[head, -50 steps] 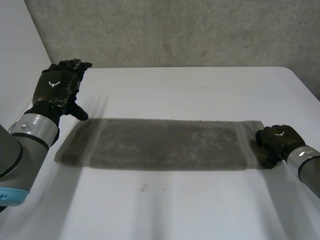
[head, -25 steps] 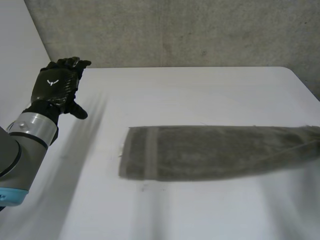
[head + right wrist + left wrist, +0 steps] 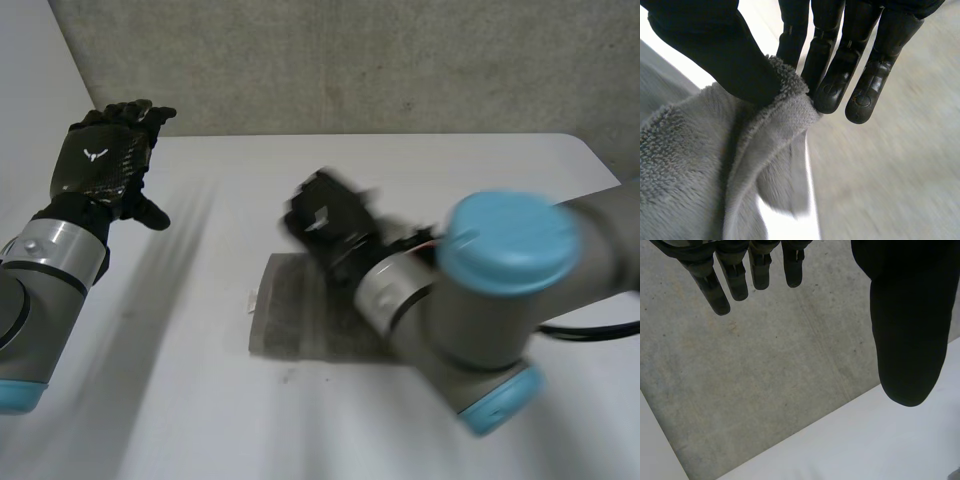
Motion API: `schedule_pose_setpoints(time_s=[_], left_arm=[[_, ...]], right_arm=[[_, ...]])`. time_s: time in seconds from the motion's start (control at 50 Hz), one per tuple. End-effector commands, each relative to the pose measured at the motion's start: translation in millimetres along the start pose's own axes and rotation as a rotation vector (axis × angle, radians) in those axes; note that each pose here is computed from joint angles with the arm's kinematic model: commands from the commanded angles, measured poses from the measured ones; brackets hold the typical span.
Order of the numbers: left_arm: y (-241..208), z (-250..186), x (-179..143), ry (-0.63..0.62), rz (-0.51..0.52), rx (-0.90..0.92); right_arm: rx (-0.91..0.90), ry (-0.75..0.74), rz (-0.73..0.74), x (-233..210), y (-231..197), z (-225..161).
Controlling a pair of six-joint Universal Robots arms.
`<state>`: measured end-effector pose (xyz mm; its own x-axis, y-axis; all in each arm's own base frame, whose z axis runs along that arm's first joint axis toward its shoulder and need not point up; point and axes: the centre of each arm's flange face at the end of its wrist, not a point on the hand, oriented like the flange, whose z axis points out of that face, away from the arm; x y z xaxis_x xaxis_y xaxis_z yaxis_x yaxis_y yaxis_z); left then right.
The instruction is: Fold the laundry
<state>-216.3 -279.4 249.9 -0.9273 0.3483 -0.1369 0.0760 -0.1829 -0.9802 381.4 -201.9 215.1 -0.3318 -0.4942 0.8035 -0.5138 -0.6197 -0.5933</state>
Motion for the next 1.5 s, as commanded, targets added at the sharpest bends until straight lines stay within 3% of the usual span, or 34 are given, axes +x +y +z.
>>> schedule_pose_setpoints(time_s=[0.02, 0.1, 0.24, 0.3, 0.34, 0.4, 0.44, 0.54, 0.66, 0.92, 1.06, 1.14, 1.16, 1.28, 1.44, 1.5], left_arm=[[-0.2, -1.9, 2.6, 0.007, 0.0, -0.001], [2.0, -3.5, 4.2, 0.013, -0.002, -0.008], [7.5, -5.7, 7.4, 0.024, -0.002, -0.027], [9.0, -7.2, 13.2, 0.042, -0.004, -0.032], [9.4, -8.5, 16.4, 0.051, -0.005, -0.034], [15.4, -10.4, 23.4, 0.073, -0.012, -0.052], [22.6, -12.5, 33.9, 0.108, -0.014, -0.073], [44.7, -16.5, 55.2, 0.173, -0.019, -0.139], [72.2, -18.4, 83.9, 0.254, 0.001, -0.207], [80.6, -21.0, 86.3, 0.265, 0.05, -0.228], [77.8, -22.7, 86.5, 0.264, 0.05, -0.224], [72.3, -21.8, 83.5, 0.242, 0.05, -0.214], [69.7, -21.4, 81.5, 0.227, 0.049, -0.211], [57.8, -18.7, 68.5, 0.15, 0.052, -0.188], [40.2, -14.2, 46.8, 0.059, 0.047, -0.145], [35.6, -14.1, 45.6, 0.054, 0.031, -0.132]], right_arm=[[0.068, -0.183, 0.002, -85.3, -15.4, 13.2], [0.01, -0.239, 0.002, -114.2, -2.3, 10.4], [-0.064, -0.135, 0.03, -86.7, -5.3, 8.7], [-0.062, -0.071, 0.108, -57.6, -14.3, 0.6], [-0.109, -0.006, 0.239, -27.7, 0.7, -6.6], [-0.141, 0.019, 0.313, -16.1, 10.6, -11.8], [-0.224, 0.044, 0.447, -1.5, 29.6, -27.8], [-0.403, 0.057, 0.592, 5.8, 76.0, -52.5], [-0.53, 0.043, 0.684, -1.3, 121.2, -79.4], [-0.556, 0.152, 0.702, 5.8, 160.9, -85.6], [-0.445, 0.239, 0.614, 36.7, 149.8, -68.0], [-0.289, 0.271, 0.525, 67.3, 101.8, -46.5], [-0.22, 0.226, 0.511, 60.7, 75.2, -35.9], [-0.08, 0.007, 0.432, 2.8, 9.9, -7.6], [-0.039, -0.24, 0.406, -80.8, -3.4, -2.1], [-0.048, -0.25, 0.423, -84.6, -1.1, -2.4]])
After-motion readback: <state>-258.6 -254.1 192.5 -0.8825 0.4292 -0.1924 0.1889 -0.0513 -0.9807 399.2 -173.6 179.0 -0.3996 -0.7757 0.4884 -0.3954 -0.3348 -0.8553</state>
